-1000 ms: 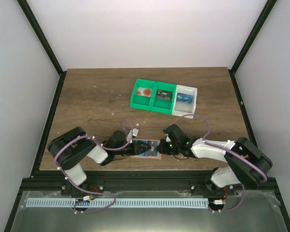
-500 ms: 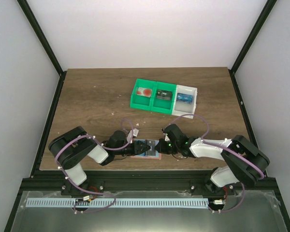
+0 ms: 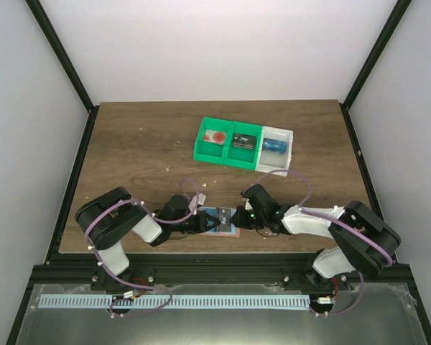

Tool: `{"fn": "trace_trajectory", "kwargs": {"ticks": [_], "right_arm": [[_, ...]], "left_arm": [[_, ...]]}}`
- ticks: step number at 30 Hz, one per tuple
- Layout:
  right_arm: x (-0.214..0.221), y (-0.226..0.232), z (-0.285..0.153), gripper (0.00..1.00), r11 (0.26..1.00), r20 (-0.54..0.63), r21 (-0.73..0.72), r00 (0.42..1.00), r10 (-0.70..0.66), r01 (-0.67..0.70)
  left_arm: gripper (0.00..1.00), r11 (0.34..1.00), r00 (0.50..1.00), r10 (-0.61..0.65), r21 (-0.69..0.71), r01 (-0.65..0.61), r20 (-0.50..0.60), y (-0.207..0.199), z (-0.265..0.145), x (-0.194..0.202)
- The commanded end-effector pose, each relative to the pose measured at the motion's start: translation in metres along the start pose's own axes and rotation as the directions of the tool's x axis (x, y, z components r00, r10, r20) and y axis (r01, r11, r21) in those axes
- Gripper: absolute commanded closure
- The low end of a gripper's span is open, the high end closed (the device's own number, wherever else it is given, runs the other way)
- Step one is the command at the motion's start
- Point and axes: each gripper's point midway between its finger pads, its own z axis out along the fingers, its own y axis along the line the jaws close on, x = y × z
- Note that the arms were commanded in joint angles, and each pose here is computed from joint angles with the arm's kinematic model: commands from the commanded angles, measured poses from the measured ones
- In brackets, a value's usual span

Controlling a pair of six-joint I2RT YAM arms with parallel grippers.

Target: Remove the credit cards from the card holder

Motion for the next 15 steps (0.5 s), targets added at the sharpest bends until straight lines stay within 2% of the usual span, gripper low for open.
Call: {"fn": "trace_trajectory", "kwargs": {"ticks": [1, 15], "right_arm": [[0.008, -0.017, 0.002, 0.94, 0.998, -0.014, 0.056, 1.000, 0.013, -0.012], [0.007, -0.028, 0.000, 0.94, 0.995, 0.001, 0.102, 1.000, 0.018, -0.018]], "left_arm": [[0.99, 1.000, 1.000, 0.005, 0.001, -0.005, -0.006, 0.000, 0.002, 0.001], [0.98, 1.000, 1.000, -0.002, 0.011, 0.003, -0.009, -0.001, 0.000, 0.002]]}}
